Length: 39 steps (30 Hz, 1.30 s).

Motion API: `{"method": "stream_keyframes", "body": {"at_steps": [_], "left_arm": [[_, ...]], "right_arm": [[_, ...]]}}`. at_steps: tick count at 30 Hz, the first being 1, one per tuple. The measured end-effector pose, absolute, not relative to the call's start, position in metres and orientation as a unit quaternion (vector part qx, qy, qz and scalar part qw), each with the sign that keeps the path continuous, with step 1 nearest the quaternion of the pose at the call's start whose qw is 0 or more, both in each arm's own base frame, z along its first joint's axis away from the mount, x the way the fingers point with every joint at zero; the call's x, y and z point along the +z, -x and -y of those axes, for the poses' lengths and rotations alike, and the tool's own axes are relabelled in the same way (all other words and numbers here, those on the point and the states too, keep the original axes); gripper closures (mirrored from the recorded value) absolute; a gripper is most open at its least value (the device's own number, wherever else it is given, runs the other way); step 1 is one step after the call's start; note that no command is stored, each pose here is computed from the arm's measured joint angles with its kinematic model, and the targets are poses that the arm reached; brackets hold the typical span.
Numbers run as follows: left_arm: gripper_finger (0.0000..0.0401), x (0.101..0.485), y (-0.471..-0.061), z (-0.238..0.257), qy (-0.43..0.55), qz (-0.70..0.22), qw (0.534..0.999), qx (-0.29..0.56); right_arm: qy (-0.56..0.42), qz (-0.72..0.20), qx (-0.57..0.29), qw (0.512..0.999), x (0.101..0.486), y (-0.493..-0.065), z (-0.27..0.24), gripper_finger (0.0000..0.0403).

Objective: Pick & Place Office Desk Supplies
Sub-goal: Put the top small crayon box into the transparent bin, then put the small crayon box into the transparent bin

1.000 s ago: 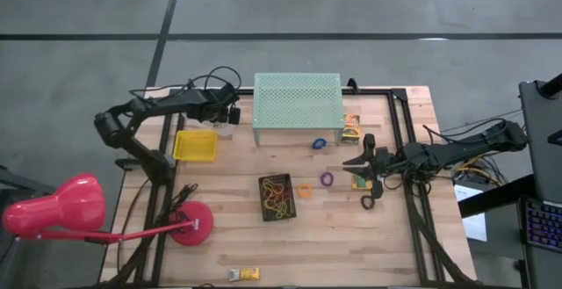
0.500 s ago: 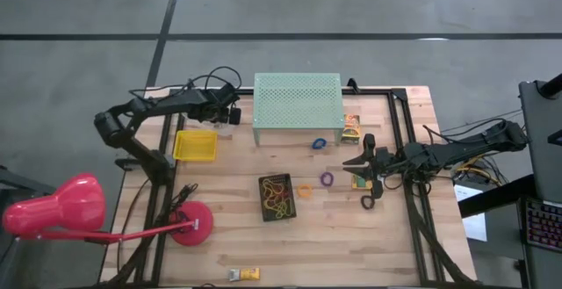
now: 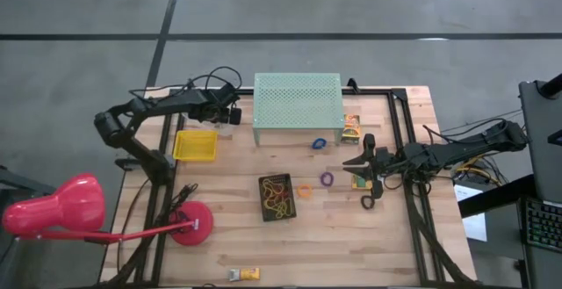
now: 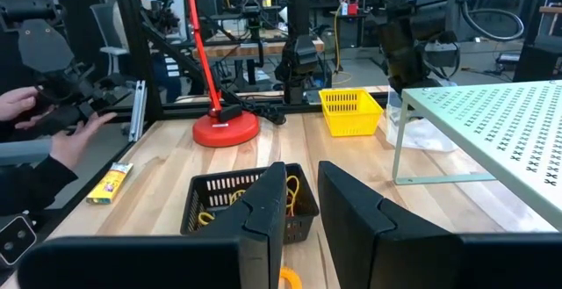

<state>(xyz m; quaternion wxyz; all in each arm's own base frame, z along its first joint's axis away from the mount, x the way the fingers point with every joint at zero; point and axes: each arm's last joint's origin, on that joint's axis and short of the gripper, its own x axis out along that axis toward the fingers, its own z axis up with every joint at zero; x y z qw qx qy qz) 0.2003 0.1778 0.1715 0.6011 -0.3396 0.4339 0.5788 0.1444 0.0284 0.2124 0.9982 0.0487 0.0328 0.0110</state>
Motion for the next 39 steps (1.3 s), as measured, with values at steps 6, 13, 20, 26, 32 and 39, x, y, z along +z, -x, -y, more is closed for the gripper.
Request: {"method": "stream_keyframes", "body": {"at_steps": [6, 13, 20, 26, 32, 39], "left_arm": [[0.0258, 0.172, -0.201, -0.178, 0.341, -0.433, 0.602, 0.577], [0.0193, 0.172, -0.202, -0.179, 0.341, -0.430, 0.609, 0.573], [0.0156, 0.172, -0.202, -0.179, 0.340, -0.430, 0.609, 0.573], [0.0150, 0.178, -0.202, -0.176, 0.337, -0.427, 0.618, 0.568], [0.0152, 0.203, -0.199, -0.162, 0.320, -0.402, 0.646, 0.565], [0.0151, 0.241, -0.192, -0.137, 0.288, -0.360, 0.713, 0.528]], "right_arm": [[-0.049, -0.033, 0.011, 0.998, 0.212, -0.144, -0.028, 0.0335], [-0.049, -0.033, 0.011, 0.998, 0.212, -0.144, -0.028, 0.0335], [-0.049, -0.033, 0.011, 0.998, 0.212, -0.144, -0.028, 0.0335], [-0.049, -0.033, 0.011, 0.998, 0.212, -0.144, -0.028, 0.0335], [-0.049, -0.033, 0.011, 0.998, 0.212, -0.144, -0.028, 0.0335], [-0.049, -0.033, 0.011, 0.998, 0.212, -0.144, -0.028, 0.0335]]}}
